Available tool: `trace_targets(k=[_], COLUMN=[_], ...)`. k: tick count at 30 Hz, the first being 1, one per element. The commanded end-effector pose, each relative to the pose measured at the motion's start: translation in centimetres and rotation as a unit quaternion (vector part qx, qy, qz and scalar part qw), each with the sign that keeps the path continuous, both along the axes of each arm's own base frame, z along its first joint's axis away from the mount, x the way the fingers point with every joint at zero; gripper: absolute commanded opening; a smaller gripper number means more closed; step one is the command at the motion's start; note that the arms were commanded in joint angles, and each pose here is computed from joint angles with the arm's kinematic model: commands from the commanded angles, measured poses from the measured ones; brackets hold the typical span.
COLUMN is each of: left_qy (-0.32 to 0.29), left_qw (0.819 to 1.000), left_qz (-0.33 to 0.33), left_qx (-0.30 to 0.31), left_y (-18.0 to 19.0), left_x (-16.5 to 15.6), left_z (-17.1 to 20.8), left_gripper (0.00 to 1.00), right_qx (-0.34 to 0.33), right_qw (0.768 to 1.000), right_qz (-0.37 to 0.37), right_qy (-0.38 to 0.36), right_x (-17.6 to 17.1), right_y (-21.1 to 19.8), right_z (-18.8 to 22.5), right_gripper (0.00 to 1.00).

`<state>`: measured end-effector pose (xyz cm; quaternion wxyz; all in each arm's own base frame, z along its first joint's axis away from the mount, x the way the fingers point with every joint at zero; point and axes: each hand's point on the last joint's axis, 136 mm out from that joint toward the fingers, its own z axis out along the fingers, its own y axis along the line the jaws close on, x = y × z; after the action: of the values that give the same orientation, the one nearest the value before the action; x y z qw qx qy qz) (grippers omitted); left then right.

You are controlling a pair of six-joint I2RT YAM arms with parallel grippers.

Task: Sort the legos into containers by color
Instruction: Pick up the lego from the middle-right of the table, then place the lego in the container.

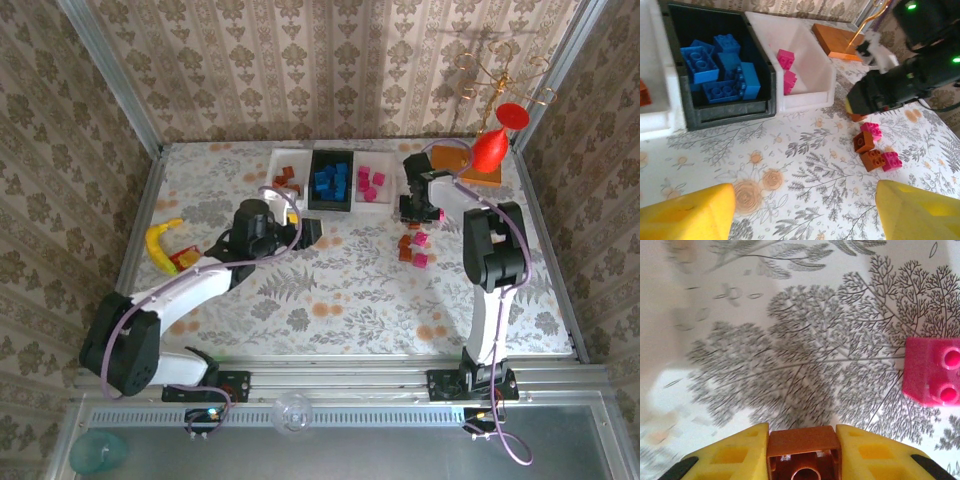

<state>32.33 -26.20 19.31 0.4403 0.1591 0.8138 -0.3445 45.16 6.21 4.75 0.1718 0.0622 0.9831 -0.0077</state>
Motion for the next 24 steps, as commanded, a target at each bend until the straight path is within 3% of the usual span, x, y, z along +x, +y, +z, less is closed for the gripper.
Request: trace_targets(k=[1, 7, 14, 19, 24], left_qy=[0.009, 0.022, 0.024, 0.013, 0.001], left_qw=[0.999, 0.993, 0.982, 0.977, 0.976], left_qz=[0.035, 0.108, 0.178, 0.204, 0.211], left_qx=[0.012, 0.043, 0.06, 0.067, 0.058], left_y=[3.1, 9.3, 13.8, 15.2, 15.5], left_x=[-0.3, -0.2, -0.5, -0.7, -0.9], left_z=[-0.6, -1.7, -3.2, -3.5, -2.9], left_gripper=[0.76, 0.77, 0.77, 0.78, 0.78], right_qx=[0.083, 0.16, 0.218, 0.244, 0.229], right_qw=[0.988, 0.96, 0.928, 0.915, 0.915], right_qz=[0.046, 0.135, 0.201, 0.212, 0.194], right_qy=[-0.123, -0.185, -0.227, -0.243, -0.268], right_x=[1.5, 1.9, 4.6, 7.6, 12.0], right_y=[4.9, 14.9, 25.6, 30.4, 31.9], right_z=[8.1, 12.9, 14.5, 13.1, 10.7], right_gripper=[0.34, 0.34, 0.33, 0.34, 0.36])
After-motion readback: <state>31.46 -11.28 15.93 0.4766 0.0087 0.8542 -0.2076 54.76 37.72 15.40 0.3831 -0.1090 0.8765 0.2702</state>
